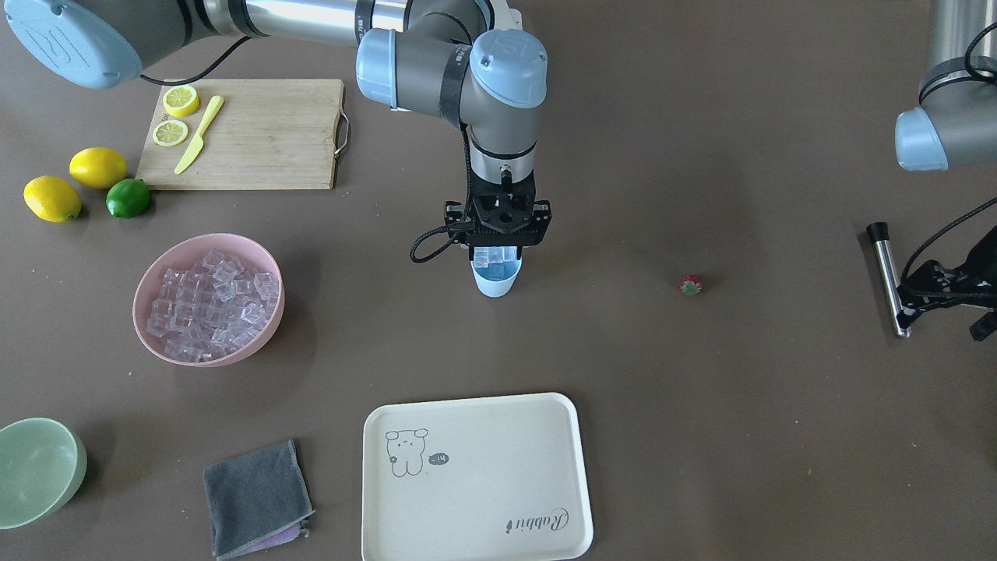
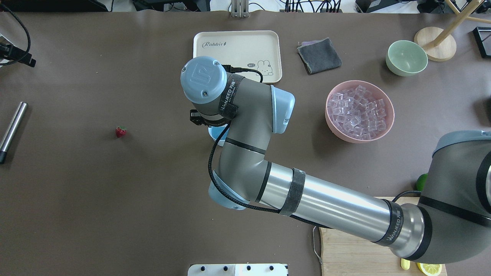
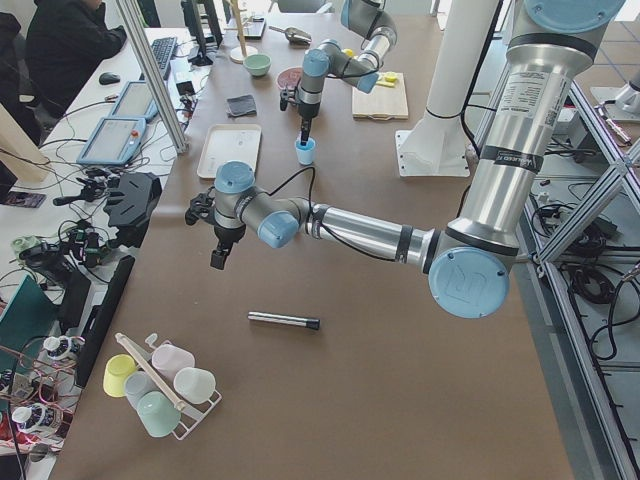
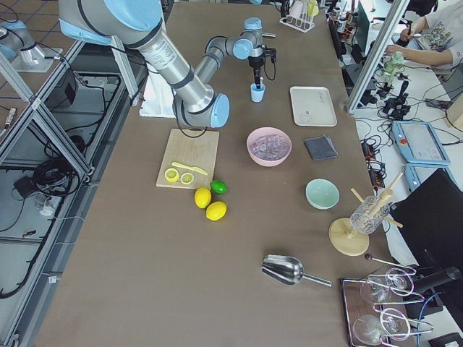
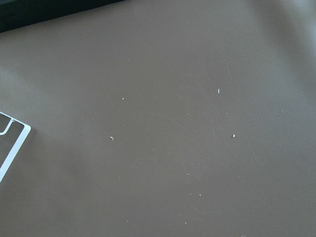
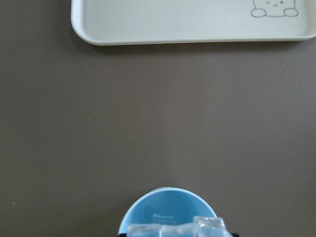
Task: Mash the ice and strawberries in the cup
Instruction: 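Lower the right gripper into the cup and release the ice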
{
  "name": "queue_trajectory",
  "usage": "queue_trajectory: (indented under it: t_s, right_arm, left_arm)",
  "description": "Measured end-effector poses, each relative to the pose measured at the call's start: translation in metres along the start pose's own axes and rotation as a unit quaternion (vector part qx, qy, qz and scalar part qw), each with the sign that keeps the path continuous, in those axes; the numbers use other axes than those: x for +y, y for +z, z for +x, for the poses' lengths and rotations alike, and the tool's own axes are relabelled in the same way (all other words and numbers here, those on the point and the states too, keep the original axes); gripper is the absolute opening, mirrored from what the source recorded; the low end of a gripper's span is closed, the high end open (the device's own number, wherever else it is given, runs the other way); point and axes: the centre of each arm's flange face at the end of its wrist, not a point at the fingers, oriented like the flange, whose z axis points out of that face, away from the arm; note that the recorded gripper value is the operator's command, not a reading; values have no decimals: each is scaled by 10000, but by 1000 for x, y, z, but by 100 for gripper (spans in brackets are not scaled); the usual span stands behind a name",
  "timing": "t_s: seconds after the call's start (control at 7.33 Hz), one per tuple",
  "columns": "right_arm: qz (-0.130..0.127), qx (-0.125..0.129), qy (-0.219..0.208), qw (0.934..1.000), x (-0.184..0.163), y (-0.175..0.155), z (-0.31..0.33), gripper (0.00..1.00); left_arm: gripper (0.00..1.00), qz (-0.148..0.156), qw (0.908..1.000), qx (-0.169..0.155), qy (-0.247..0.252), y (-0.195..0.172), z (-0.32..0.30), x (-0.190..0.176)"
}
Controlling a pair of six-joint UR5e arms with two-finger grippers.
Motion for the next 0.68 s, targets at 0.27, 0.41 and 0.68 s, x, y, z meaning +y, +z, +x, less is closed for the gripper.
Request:
queue_trajectory:
  t_s: [0.27, 0.41, 0.68]
  right_arm:
    - [-6, 10, -1, 10000, 1, 1, 0, 61]
    - [-13, 17, 4, 10000, 2, 2, -1, 80]
    - [-26, 32, 55, 10000, 3, 4, -2, 93]
  left_arm:
    - [98, -10, 10000, -4, -6, 1, -1, 1]
    - [98, -15, 10000, -5, -5, 1, -1, 2]
    - [98, -13, 10000, 2, -5, 1, -1, 2]
